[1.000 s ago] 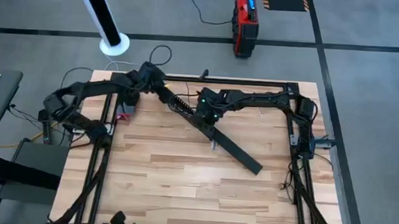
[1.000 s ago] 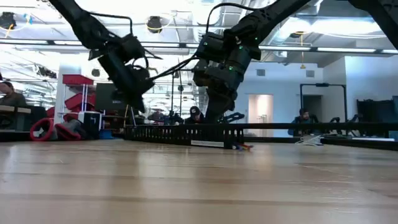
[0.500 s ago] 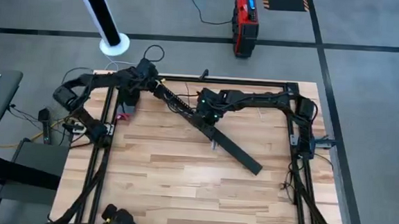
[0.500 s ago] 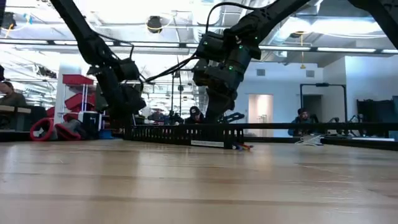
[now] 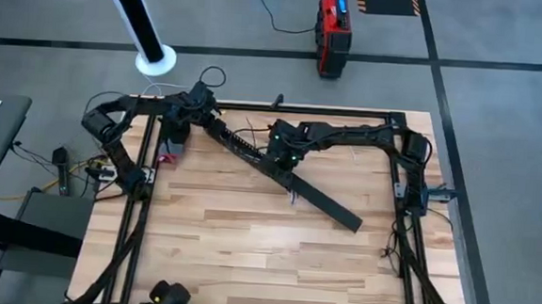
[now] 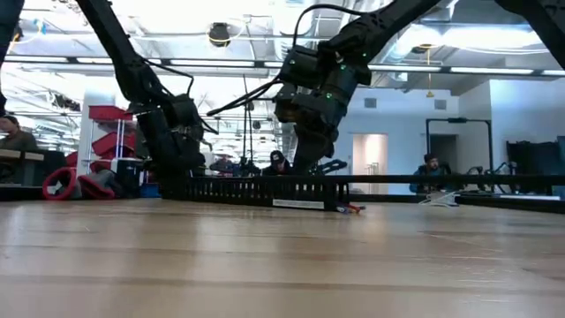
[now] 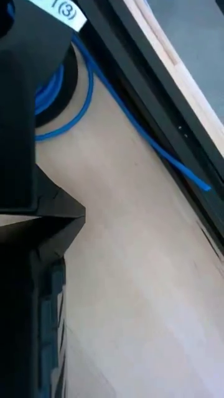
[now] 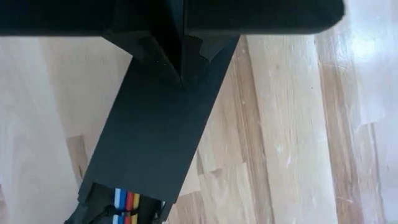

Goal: Ziptie cables
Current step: Close the black cable duct

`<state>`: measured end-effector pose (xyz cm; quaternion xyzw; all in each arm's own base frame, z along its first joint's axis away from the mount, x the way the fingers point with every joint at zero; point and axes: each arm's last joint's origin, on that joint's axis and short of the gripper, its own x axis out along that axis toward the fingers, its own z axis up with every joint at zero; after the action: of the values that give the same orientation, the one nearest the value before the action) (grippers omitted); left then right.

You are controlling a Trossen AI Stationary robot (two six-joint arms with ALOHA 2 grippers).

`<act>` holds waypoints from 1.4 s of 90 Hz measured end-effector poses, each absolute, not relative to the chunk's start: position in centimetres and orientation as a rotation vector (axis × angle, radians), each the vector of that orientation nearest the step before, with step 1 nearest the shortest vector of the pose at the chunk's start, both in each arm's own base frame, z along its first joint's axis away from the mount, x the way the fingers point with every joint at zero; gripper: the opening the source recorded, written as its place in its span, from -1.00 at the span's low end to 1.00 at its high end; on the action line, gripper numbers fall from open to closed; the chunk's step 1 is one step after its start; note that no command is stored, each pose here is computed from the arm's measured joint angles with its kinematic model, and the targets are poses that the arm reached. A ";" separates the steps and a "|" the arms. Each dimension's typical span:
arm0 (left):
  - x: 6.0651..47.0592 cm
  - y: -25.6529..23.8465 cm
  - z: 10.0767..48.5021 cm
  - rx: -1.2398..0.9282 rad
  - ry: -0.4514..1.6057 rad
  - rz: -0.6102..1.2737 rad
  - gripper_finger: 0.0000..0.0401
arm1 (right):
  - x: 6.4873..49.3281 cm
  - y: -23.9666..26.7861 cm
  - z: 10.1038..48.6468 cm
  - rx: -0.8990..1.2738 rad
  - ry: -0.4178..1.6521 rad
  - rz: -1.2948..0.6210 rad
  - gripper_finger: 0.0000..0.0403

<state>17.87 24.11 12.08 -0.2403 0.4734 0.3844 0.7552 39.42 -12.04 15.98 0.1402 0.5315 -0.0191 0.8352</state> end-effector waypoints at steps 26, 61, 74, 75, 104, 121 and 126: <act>18.5 23.6 11.9 -0.512 1.039 0.815 -1.00 | 39.3 -12.5 15.9 0.330 1.112 -0.014 -1.00; 18.7 22.7 11.2 -0.530 1.010 0.786 -1.00 | 38.9 -11.6 17.5 0.327 1.109 0.000 -1.00; 18.9 22.5 11.2 -0.543 1.004 0.763 -1.00 | 38.8 -10.9 19.3 0.308 1.084 -0.068 -1.00; 18.9 22.5 11.2 -0.542 1.004 0.761 -1.00 | 38.7 -10.9 19.4 0.306 1.083 -0.073 -1.00; 20.4 21.0 11.2 -0.576 0.982 0.607 -1.00 | 37.5 -8.2 21.3 0.338 1.172 -0.254 -1.00; 21.6 19.6 11.1 -0.608 0.978 0.505 -1.00 | 37.4 -5.2 20.8 0.388 1.232 -0.335 -1.00; 21.9 19.3 11.1 -0.605 0.982 0.491 -1.00 | 37.4 -4.1 20.8 0.408 1.236 -0.348 -1.00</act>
<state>21.88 19.30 11.14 -0.2830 0.4594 0.2299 0.8100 37.45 -4.09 20.80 0.1888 0.5723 -0.1613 0.7815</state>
